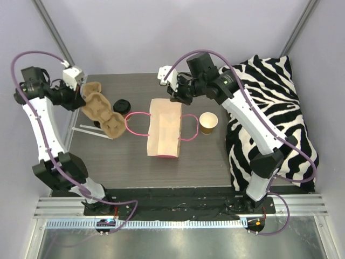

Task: Pack the takeout coffee

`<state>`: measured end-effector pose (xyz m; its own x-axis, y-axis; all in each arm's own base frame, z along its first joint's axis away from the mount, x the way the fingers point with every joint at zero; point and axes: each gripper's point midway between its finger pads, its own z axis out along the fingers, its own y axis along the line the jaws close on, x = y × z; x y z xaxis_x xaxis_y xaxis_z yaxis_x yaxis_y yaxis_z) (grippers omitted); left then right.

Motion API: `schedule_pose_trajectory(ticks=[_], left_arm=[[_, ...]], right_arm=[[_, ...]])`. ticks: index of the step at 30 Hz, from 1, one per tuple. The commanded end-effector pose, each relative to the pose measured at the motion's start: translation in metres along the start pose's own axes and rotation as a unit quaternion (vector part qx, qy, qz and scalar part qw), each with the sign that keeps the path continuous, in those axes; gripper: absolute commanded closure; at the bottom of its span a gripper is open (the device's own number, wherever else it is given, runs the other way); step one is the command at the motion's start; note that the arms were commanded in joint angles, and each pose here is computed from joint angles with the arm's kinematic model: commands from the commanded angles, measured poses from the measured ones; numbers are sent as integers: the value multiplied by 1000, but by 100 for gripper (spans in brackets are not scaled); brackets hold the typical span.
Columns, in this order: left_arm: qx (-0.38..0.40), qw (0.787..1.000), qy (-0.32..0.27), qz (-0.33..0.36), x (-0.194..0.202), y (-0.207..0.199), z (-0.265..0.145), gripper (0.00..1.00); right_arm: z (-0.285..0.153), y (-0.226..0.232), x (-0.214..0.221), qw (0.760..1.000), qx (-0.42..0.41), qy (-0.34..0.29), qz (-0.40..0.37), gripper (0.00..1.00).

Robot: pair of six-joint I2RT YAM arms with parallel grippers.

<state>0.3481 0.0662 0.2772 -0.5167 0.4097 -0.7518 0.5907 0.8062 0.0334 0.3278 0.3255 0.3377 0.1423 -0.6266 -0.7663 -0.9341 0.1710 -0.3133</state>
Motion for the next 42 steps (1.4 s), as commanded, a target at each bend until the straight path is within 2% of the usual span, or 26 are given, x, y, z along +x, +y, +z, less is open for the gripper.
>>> schedule_pose_trajectory(ticks=[1,5,9,11,15,18,23,29,34,40,42], left_arm=[[-23,994,-107,-21,-70,-27,-49,100],[-54,980,-190,14,-125,-58,-90,100],[-92,954,-283,40,-176,-78,-131,100],[-90,945,-312,37,-191,-89,-147,100],[-79,924,-366,78,-219,-121,-185,100],[-65,916,-384,98,-225,-136,-195,100],[11,912,-388,132,-217,-176,-196,100],[40,909,-380,165,-183,-209,-188,100],[35,915,-363,173,-167,-211,-179,100],[29,933,-323,155,-156,-201,-167,100],[51,941,-305,135,-153,-202,-157,100]], right_arm=[[-27,-4,-19,999,37,-36,1,99],[-32,0,-19,998,41,-41,14,99],[-35,4,-19,998,38,-43,24,99],[-35,5,-17,998,38,-42,28,99],[-31,10,-12,998,30,-38,38,99],[-29,10,-11,998,31,-39,42,99],[-30,5,-17,997,42,-47,52,99],[-32,8,-25,995,34,-64,64,99],[-30,13,-31,994,18,-78,77,99],[-20,13,-26,993,10,-72,92,99],[-15,12,-24,993,10,-69,95,99]])
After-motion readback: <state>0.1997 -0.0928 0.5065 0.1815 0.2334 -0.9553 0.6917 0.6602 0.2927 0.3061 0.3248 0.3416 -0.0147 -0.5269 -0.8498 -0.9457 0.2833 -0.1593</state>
